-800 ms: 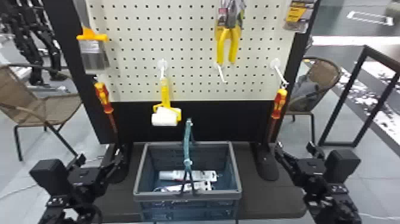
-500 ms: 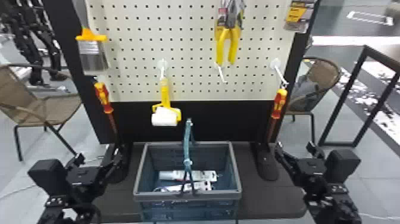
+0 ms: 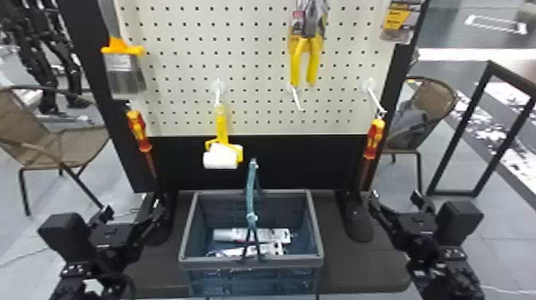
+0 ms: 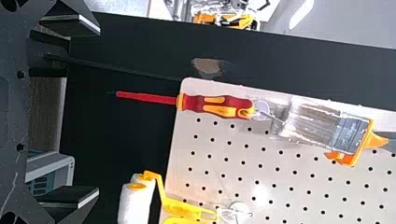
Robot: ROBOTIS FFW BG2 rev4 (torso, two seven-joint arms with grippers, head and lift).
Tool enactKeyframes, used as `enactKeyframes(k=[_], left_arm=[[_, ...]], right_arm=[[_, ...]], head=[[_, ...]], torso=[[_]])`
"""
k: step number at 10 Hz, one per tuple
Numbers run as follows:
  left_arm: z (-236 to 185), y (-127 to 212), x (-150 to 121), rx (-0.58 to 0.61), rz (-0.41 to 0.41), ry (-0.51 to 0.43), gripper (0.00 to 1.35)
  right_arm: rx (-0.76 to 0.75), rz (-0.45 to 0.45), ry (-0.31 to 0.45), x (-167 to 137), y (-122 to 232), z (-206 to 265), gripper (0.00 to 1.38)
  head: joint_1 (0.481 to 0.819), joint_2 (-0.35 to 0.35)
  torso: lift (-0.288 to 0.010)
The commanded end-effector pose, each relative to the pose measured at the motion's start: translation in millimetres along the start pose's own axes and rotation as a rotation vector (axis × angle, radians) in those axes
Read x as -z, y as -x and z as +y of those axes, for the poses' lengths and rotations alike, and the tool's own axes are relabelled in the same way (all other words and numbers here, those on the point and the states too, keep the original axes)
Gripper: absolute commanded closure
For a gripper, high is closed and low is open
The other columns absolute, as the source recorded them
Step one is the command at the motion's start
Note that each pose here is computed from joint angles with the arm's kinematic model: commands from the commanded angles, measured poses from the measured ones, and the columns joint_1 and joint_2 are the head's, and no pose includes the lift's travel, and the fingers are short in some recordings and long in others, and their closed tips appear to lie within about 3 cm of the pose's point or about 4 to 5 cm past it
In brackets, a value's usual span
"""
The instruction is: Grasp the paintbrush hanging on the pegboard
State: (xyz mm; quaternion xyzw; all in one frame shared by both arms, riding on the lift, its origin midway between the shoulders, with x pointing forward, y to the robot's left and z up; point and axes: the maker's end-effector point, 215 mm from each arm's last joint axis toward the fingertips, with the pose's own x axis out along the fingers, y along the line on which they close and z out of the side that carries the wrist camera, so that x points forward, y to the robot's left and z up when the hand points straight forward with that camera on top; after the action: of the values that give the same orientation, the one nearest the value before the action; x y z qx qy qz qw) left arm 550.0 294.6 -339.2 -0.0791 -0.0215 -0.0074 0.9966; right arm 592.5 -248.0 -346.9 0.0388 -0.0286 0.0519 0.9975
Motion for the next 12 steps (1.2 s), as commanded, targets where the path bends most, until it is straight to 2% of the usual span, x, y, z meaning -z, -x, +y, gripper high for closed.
enactKeyframes(k=[1,3,4,7,10,12], left_arm=[[-1,-2,-5,0.005,0.016,-0.006,0.1],[9,-8,-35,0.036,0.064,-0.017,0.1],[18,-13,-66,0.074,0.064,-0.022,0.1],[53,-21,-148,0.117,-0.022,0.005,0.1],[40,-36,-214,0.241,-0.097,0.04,0.1],[31,-45,-254,0.288,-0.135,0.025,0.1]], right_arm=[[0.0,0.001,0.0,1,0,0,0.28],[0.0,0.002,-0.001,1,1,-1,0.28],[0.0,0.003,0.001,1,1,-2,0.28],[0.0,0.003,0.001,1,2,-2,0.28],[0.0,0.001,0.003,1,2,-1,0.28],[-0.001,0.0,0.003,0,2,-1,0.28]], head=[[0.549,0.0],[0.549,0.0],[0.549,0.0],[0.549,0.0],[0.549,0.0],[0.549,0.0]], torso=[[-0.1],[-0.1],[-0.1],[-0.1],[-0.1],[-0.1]])
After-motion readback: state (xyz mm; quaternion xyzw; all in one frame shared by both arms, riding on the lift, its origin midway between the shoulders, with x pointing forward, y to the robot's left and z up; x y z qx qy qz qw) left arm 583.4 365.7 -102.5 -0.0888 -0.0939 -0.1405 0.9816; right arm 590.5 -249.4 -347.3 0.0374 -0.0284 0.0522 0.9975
